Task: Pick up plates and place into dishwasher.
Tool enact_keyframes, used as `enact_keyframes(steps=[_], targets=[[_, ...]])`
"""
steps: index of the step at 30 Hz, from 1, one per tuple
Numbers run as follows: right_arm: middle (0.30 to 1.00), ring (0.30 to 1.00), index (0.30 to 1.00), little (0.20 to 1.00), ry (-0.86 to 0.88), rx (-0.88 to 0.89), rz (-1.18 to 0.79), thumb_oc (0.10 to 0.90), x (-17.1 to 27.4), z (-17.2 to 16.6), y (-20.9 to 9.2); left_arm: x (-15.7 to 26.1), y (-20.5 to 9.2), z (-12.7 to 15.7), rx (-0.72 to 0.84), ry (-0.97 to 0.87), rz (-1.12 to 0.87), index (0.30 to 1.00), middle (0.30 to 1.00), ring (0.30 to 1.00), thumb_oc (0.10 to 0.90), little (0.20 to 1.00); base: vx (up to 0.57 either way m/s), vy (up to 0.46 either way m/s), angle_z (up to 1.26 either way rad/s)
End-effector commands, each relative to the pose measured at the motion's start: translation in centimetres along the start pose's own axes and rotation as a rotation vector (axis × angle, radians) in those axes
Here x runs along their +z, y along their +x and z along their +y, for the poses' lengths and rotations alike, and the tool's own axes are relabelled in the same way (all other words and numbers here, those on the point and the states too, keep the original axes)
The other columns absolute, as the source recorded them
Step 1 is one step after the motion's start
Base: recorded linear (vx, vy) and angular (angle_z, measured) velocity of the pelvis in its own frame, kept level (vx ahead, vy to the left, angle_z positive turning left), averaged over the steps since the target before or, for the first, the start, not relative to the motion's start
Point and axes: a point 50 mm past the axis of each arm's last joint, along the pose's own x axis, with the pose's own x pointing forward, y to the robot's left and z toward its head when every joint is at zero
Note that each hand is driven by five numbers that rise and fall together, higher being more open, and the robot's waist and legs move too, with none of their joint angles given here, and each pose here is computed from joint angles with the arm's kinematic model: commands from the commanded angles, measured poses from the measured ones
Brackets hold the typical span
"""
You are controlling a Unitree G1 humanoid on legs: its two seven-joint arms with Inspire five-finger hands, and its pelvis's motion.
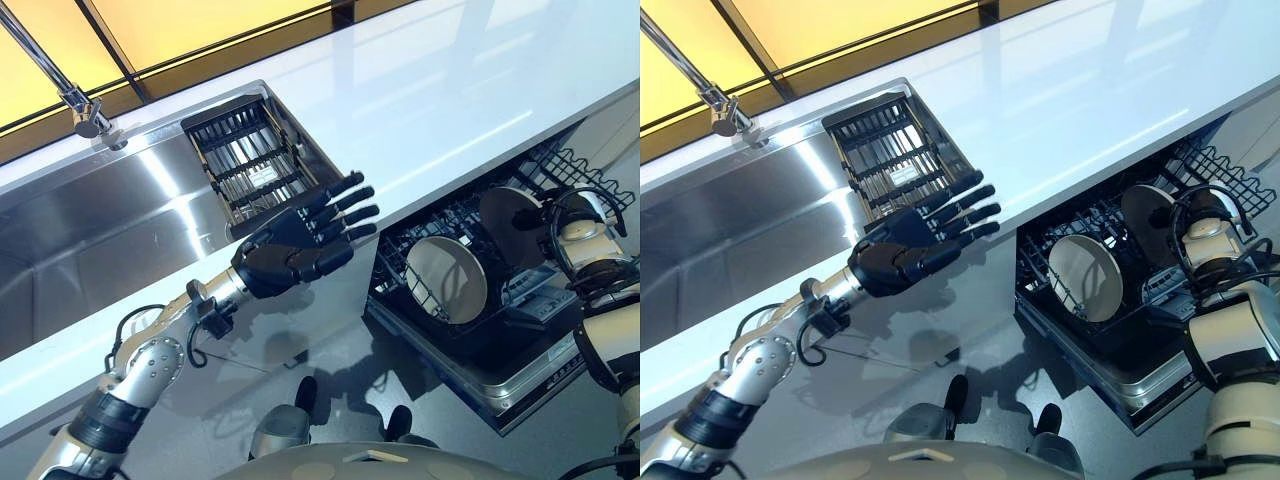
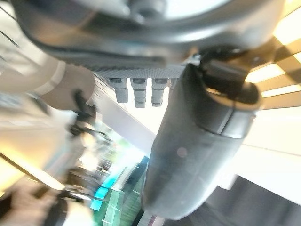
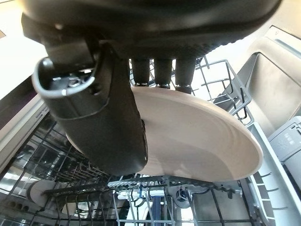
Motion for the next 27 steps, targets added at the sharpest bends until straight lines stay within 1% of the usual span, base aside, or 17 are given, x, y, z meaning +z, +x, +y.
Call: enact_keyframes(steps=[1, 6, 11, 12, 14, 15, 19, 20, 21, 27], targets=[[0.3, 0.3, 0.3, 0.2, 0.204, 0.476, -0.177, 0.1, 5.3, 10.1, -2.1, 1.8, 1.4, -1.3, -0.152, -0.012, -0.115, 0.9, 0.9, 0.9, 0.8, 0.9, 0.0, 0.0, 0.0], [0.3, 0.3, 0.3, 0.2, 0.218, 0.559, -0.193, 0.1, 5.8, 11.4, -2.6, 1.0, 1.6, -1.2, -0.176, 0.015, -0.065, 0.9, 0.9, 0.9, 0.8, 0.9, 0.0, 0.0, 0.0], [0.3, 0.3, 0.3, 0.2, 0.149, 0.619, -0.256, 0.1, 6.8, 11.8, -3.0, 0.1, 1.8, -0.7, -0.159, 0.045, 0.043, 0.9, 0.9, 0.9, 0.8, 0.9, 0.0, 0.0, 0.0], [0.3, 0.3, 0.3, 0.2, 0.108, 0.616, -0.299, 0.1, 7.4, 11.8, -3.2, -0.5, 1.5, -0.4, -0.161, 0.046, 0.106, 0.9, 0.9, 0.9, 0.8, 0.9, 0.0, 0.0, 0.0], [0.3, 0.3, 0.3, 0.2, 0.084, 0.608, -0.316, 0.1, 7.6, 11.7, -3.3, -0.7, 1.4, -0.3, -0.161, 0.05, 0.129, 0.9, 0.9, 0.9, 0.8, 0.9, 0.0, 0.0, 0.0], [0.3, 0.3, 0.3, 0.2, -0.03, 0.572, -0.355, 0.1, 8.0, 11.6, -3.4, -1.2, 0.9, 0.0, -0.158, 0.068, 0.193, 0.9, 0.9, 0.9, 0.8, 0.9, 0.0, 0.0, 0.0], [0.3, 0.3, 0.3, 0.2, -0.138, 0.572, -0.395, 0.1, 8.4, 11.6, -3.8, -1.7, 0.1, 0.2, -0.174, 0.06, 0.239, 0.9, 0.9, 0.9, 0.8, 0.9, -0.01, 0.026, -0.03], [0.396, 0.396, 0.396, 0.313, -0.142, 0.569, -0.401, 0.213, 8.5, 11.6, -3.9, -1.7, -0.1, 0.2, -0.169, 0.057, 0.241, 0.9, 0.9, 0.9, 0.8, 0.9, 0.01, 0.041, -0.03], [0.9, 0.9, 0.9, 0.9, -0.141, 0.564, -0.405, 0.8, 8.6, 11.7, -3.9, -1.8, -0.2, 0.3, -0.158, 0.051, 0.246, 0.9, 0.9, 0.9, 0.8, 0.9, 0.02, 0.038, -0.04], [0.9, 0.9, 0.9, 0.9, -0.129, 0.526, -0.409, 0.8, 7.7, 11.4, -4.0, -2.3, -1.2, 0.3, -0.181, 0.088, 0.315, 0.9, 0.9, 0.9, 0.8, 0.9, 0.02, 0.014, -0.04]])
